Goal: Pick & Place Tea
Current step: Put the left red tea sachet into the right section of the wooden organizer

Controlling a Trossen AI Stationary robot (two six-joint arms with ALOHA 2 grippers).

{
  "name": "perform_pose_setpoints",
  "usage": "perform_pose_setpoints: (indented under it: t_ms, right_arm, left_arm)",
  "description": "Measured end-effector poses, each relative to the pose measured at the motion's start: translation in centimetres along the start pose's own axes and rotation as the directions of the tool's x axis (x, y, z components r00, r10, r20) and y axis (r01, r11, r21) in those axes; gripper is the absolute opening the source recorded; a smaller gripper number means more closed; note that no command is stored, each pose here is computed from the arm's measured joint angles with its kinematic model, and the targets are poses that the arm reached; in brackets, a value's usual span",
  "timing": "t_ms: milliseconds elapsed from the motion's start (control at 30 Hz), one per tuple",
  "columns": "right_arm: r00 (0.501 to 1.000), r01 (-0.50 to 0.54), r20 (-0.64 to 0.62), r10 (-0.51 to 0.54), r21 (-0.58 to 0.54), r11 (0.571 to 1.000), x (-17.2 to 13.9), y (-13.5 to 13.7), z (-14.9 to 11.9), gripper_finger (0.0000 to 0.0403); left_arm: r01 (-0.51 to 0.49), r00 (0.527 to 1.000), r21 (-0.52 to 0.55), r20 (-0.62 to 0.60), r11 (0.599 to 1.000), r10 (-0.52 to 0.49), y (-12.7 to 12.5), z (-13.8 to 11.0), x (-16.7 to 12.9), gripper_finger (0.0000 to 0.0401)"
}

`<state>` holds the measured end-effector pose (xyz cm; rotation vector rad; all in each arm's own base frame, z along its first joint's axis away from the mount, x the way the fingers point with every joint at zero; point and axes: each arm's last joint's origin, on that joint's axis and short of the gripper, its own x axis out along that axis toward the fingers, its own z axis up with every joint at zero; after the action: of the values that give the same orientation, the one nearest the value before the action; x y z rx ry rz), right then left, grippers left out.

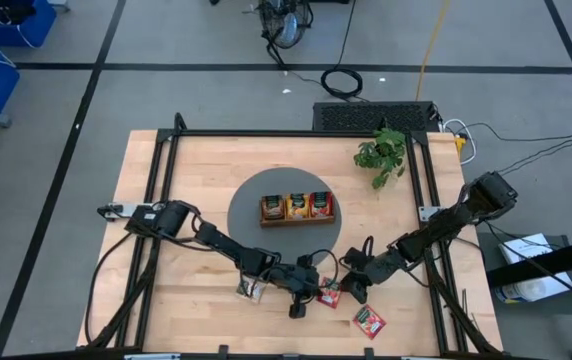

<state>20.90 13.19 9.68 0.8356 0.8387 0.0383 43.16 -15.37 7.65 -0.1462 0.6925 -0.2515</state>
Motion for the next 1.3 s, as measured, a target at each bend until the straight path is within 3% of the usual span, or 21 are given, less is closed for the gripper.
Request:
perform_pose_setpoints:
  t_ms: [300,533,733,1300]
  right_arm:
    - [0.999,-0.037,-0.027,0.037,-0.008,0.999,1.2,-0.4,-0.5,0.0086]
    - [0.997,0.041,-0.059,-0.043,-0.023,0.999,1.0,-1.1,-0.6,0.0067]
    - [0.983,0.152,-0.094,-0.156,-0.046,0.987,-0.6,-1.7,0.0,0.0072]
    - [0.992,0.118,-0.042,-0.119,-0.017,0.993,0.0,-1.4,0.0,0.0102]
  left_arm:
    - [-0.001,1.0,-0.002,0.0,1.0,0.001,0.0,0.0,0.0,0.0005]
    - [-0.001,1.0,-0.003,-0.002,1.0,0.001,0.0,0.0,0.0,0.0004]
    - [0.0,1.0,-0.004,-0.004,1.0,0.0,0.0,0.0,0.0,0.0004]
    - [0.003,1.0,-0.001,0.0,1.0,-0.003,0.0,0.0,0.0,0.0004]
